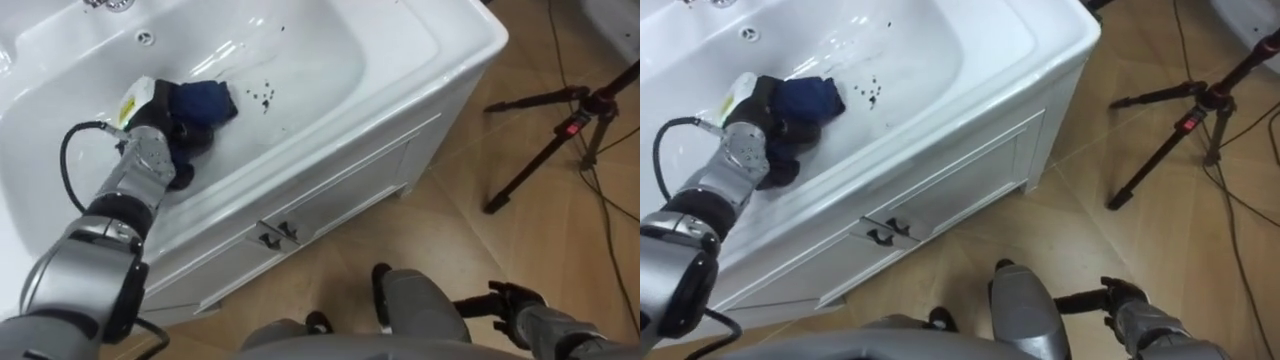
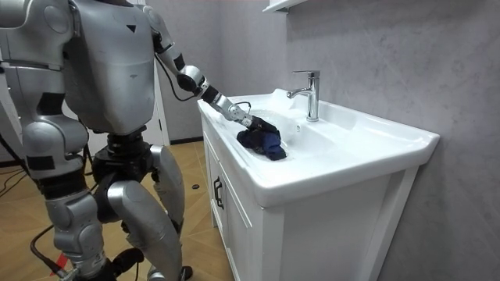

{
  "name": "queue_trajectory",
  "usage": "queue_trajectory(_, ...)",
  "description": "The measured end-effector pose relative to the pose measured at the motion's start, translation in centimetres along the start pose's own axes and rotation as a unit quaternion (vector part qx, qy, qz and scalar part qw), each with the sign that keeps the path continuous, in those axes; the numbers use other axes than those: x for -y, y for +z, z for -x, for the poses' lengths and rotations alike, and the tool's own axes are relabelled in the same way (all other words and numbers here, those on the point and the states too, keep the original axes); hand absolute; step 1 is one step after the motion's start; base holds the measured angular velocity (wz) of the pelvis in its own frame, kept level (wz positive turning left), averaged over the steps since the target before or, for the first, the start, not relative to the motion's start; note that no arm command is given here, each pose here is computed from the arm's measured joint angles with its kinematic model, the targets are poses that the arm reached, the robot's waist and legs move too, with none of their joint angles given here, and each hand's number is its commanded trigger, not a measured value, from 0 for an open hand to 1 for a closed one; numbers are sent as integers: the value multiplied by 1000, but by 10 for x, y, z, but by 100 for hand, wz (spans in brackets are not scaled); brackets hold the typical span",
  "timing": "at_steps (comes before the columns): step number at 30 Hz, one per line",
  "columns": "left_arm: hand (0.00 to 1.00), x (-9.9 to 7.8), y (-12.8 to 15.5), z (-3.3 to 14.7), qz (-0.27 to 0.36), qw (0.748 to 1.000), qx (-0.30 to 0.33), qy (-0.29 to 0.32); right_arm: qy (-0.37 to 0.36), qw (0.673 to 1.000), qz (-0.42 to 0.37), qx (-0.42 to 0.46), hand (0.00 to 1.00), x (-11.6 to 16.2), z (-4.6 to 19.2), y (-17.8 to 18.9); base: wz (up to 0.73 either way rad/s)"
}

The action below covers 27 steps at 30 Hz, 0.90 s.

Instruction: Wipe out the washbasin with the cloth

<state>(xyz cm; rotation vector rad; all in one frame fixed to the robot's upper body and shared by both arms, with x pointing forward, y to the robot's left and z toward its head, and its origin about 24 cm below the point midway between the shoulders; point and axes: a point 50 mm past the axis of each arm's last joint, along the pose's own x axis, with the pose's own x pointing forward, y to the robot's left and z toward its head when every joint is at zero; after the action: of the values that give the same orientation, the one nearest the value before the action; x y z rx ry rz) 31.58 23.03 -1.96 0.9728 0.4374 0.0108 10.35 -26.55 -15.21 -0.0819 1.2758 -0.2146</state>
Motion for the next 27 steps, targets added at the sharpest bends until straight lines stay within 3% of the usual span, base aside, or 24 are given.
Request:
queue_trajectory(8,100,14,54,6,-96,987,122,-44,23,1000,-13,9,0,3,1,5,10)
queue_trajectory(27,100,29,74,15,-211,960,164,-88,-7,1000,9,-7,0,27,4,-1,1)
